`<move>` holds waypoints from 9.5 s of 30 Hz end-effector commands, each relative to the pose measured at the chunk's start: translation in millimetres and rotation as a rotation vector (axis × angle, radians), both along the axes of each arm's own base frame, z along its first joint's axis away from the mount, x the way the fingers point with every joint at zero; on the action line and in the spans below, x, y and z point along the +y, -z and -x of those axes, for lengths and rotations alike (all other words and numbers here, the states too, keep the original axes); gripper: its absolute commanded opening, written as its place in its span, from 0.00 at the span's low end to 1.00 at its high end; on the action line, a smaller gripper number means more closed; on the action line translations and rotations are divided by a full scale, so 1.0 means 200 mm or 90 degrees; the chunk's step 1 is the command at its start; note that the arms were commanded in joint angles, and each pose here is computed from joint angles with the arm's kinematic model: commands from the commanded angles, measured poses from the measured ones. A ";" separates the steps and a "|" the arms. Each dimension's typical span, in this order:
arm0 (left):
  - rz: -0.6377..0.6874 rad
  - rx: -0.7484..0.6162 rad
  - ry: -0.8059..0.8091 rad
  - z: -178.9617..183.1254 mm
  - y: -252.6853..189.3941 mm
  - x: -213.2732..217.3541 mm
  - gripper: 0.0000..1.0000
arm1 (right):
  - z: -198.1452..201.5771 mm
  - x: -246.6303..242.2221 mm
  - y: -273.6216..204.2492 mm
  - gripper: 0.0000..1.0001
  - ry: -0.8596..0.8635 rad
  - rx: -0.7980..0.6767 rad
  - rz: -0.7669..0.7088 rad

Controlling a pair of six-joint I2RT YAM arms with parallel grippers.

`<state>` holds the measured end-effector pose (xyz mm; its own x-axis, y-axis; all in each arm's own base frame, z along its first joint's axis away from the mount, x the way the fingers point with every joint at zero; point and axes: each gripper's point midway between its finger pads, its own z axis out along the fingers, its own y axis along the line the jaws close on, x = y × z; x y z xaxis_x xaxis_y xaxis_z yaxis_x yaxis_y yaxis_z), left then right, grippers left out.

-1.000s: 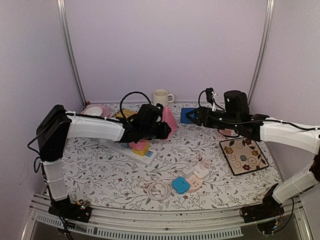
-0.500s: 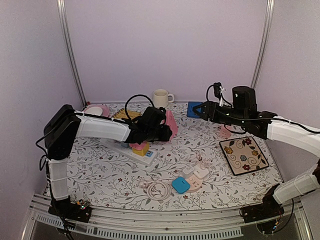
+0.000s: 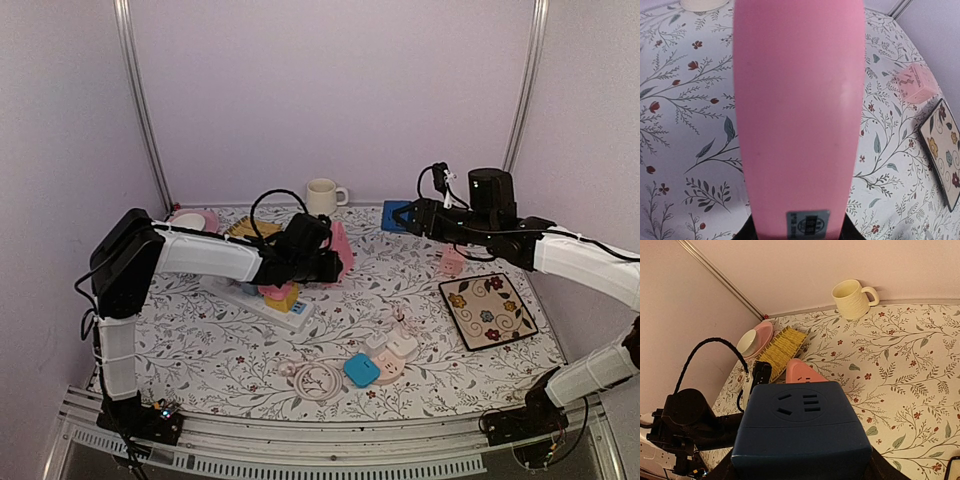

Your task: Pull the plug off the socket

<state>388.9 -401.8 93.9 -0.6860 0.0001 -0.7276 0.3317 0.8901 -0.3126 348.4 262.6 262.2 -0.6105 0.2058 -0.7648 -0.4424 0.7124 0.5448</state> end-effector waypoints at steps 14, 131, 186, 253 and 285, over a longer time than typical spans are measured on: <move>-0.003 -0.014 -0.057 -0.22 0.01 0.18 0.00 | -0.01 -0.04 -0.06 0.04 -0.027 -0.029 -0.022; 0.101 -0.077 0.069 -0.23 -0.51 0.18 0.96 | 0.70 -0.11 0.77 1.00 -0.056 0.189 0.214; 0.053 -0.030 0.357 0.93 -0.10 -0.19 0.68 | 0.75 -0.28 0.96 0.72 -0.104 0.324 -0.002; -0.128 -0.079 0.342 0.81 0.24 -0.43 0.00 | 0.68 0.08 0.90 0.14 -0.177 0.362 -0.196; -0.122 -0.073 0.281 0.67 0.30 -0.27 0.00 | 0.72 0.14 0.48 0.02 -0.282 0.333 -0.435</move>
<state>243.8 -475.2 51.6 -0.4646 0.4105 -0.7846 0.7510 0.6521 -0.1035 209.7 289.2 134.0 -0.9764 0.1996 -0.0821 -0.0702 0.0661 0.9953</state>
